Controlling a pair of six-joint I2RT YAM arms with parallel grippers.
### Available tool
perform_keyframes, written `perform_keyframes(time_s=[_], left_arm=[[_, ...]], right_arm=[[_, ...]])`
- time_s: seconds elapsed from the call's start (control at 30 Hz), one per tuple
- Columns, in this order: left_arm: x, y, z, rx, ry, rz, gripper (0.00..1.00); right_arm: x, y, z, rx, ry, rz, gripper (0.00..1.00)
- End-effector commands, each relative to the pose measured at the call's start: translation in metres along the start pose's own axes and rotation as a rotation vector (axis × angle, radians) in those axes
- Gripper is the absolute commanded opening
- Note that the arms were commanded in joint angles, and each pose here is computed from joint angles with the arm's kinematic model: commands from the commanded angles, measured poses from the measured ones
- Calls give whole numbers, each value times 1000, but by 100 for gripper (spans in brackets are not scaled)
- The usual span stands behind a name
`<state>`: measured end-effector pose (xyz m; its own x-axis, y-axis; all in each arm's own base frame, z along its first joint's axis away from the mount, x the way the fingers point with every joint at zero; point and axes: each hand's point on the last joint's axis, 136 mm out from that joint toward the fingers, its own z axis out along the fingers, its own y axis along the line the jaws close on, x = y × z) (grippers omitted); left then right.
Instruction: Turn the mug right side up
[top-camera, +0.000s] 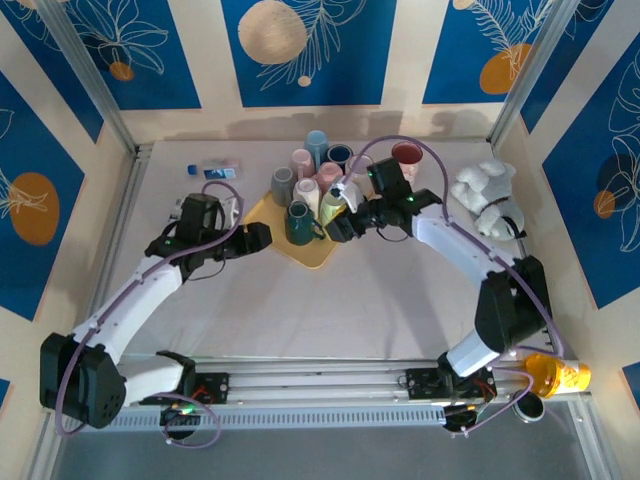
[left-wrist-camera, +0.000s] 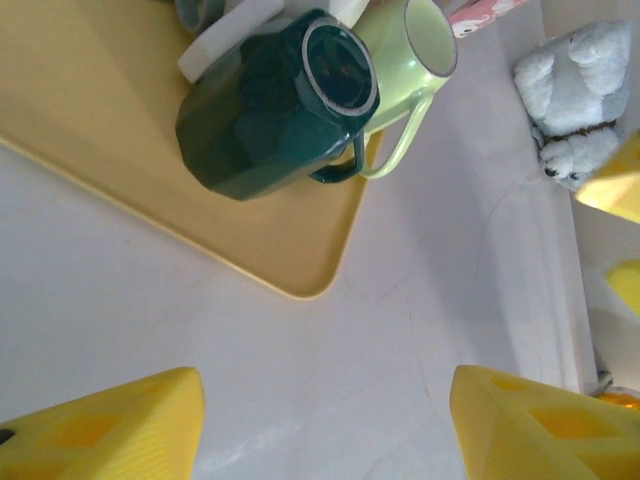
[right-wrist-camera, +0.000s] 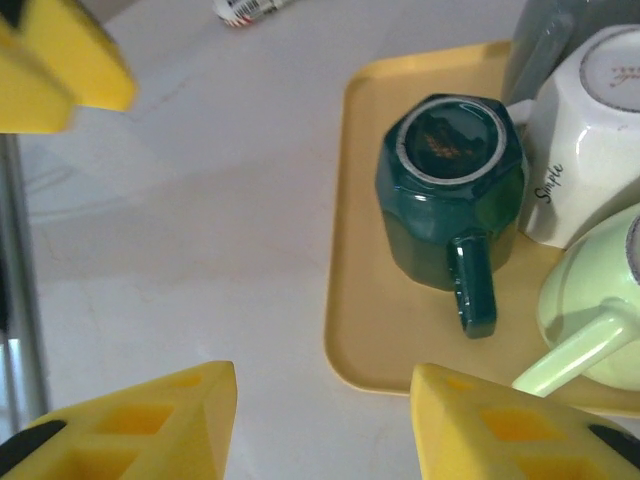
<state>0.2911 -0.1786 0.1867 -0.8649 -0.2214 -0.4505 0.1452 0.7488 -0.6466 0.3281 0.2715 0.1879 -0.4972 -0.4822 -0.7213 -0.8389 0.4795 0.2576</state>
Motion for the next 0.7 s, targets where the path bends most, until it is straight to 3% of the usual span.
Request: perform_keyframes(time_s=[0.0, 0.13, 0.3, 0.67], left_arm=[[9, -4, -7, 61, 7, -33, 68], [11, -4, -14, 78, -35, -12, 69], [11, 9, -22, 3, -75, -59, 70], [23, 21, -21, -31, -32, -126, 66]], right_arm=[[11, -13, 17, 30, 100, -27, 49], [5, -25, 34, 54, 134, -65, 49], [2, -37, 53, 73, 180, -95, 49], [6, -50, 80, 102, 283, -143, 49]])
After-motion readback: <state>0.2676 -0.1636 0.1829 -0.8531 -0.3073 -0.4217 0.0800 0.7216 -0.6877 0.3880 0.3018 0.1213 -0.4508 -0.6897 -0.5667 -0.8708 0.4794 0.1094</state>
